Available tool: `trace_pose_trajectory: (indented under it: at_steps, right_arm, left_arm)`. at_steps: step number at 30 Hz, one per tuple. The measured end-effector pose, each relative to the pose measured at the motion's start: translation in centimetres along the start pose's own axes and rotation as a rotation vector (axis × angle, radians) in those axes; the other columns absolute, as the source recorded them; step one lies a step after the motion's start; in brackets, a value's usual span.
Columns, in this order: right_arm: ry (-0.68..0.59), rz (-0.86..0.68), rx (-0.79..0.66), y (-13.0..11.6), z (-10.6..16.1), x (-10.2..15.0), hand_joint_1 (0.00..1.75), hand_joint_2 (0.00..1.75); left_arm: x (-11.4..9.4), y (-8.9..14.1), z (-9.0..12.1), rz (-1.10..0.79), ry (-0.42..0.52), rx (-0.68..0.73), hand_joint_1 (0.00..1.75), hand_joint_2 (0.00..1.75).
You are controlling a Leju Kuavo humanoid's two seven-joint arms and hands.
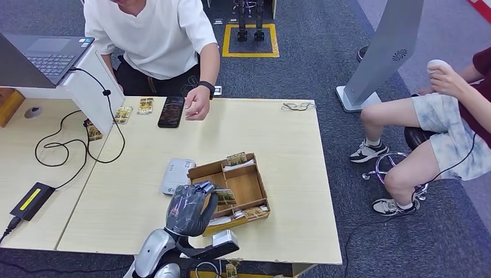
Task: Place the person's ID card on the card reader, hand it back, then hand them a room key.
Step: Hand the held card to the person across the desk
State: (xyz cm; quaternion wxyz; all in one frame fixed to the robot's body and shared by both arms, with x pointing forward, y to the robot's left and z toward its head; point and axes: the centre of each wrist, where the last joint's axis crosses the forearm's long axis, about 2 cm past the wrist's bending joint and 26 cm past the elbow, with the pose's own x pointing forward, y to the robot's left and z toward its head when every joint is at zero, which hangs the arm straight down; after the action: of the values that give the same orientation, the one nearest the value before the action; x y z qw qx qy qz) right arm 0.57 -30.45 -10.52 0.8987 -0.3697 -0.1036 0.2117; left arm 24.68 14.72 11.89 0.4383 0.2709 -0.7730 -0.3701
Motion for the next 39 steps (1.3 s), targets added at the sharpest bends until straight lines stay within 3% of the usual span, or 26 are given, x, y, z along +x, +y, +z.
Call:
trace_pose_trajectory:
  at_steps: [6,20,27,39]
  right_arm:
    - [-0.016,0.008,0.0,-0.1,-0.2,0.2,0.0,1.75]
    - [-0.076,0.051,-0.004,-0.6,-0.9,1.4,0.0,1.75]
    - [-0.088,0.064,0.006,-0.6,-1.0,1.6,0.0,1.75]
    - [-0.094,0.072,0.012,-0.6,-1.0,1.6,0.0,1.75]
  left_arm:
    - [0.1,1.4,-2.2,0.008,-0.028,0.052,1.75,1.75]
    - [-0.2,6.0,-10.4,-0.053,-0.051,0.12,1.75,1.75]
    - [-0.8,6.8,-12.3,-0.095,-0.028,0.126,1.75,1.75]
    - [-1.2,7.1,-13.0,-0.117,-0.012,0.124,1.75,1.75]
